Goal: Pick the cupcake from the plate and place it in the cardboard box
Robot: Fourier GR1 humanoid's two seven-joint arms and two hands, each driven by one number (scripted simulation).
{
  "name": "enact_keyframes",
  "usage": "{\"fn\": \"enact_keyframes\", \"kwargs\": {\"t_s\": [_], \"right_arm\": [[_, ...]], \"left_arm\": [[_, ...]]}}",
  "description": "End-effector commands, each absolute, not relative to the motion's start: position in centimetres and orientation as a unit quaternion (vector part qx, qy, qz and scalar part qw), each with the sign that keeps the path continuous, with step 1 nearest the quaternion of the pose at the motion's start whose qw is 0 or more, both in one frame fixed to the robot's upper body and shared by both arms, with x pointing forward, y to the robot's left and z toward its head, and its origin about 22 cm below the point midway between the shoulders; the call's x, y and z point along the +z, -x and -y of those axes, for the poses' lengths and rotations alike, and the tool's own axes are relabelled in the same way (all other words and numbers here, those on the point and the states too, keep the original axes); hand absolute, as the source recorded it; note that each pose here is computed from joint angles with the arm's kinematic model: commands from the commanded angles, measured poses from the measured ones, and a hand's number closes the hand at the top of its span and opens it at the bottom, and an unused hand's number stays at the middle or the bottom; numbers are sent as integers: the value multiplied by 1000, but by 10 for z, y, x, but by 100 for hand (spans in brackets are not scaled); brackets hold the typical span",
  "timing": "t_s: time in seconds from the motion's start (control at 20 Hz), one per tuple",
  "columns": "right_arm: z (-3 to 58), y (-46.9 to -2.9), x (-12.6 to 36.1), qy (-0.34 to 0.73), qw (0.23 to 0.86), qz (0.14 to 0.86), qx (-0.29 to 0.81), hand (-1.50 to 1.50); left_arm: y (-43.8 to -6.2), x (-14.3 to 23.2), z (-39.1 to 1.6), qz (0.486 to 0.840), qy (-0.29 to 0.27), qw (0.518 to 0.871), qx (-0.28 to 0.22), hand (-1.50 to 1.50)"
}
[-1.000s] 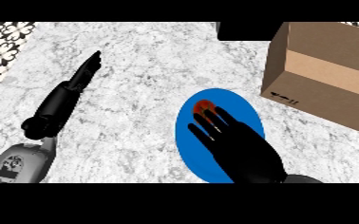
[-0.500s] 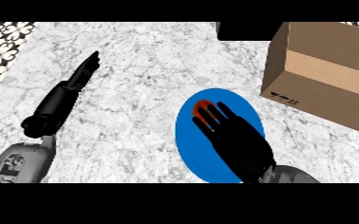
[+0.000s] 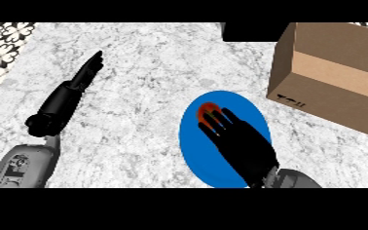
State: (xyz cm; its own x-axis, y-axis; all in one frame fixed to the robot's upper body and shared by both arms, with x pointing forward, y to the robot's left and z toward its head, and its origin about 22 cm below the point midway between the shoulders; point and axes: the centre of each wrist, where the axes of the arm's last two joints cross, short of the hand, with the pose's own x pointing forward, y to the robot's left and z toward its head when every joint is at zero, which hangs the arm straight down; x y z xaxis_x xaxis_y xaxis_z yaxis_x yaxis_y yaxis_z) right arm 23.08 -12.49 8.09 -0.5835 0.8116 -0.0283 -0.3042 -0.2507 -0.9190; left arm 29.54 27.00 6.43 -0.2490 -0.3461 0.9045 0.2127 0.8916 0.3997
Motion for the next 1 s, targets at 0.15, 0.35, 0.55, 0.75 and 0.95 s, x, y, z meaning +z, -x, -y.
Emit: {"fn": "enact_keyframes", "kwargs": {"t_s": [0.15, 0.35, 0.55, 0.75, 0.95], "right_arm": [[133, -249, 60, 281, 377, 465, 750, -150], [137, -247, 64, 289, 382, 468, 742, -150], [125, -242, 48, 282, 389, 466, 743, -150], [145, -270, 22, 264, 377, 465, 756, -150], [111, -269, 16, 248, 319, 502, 765, 150]], "left_arm": [[-277, 61, -271, 758, -48, 607, -234, 0], [-285, 77, -272, 764, -47, 602, -228, 0], [-288, 55, -276, 755, -37, 613, -229, 0], [-293, 78, -281, 757, -46, 609, -234, 0], [-295, 72, -268, 753, -48, 613, -236, 0]]}}
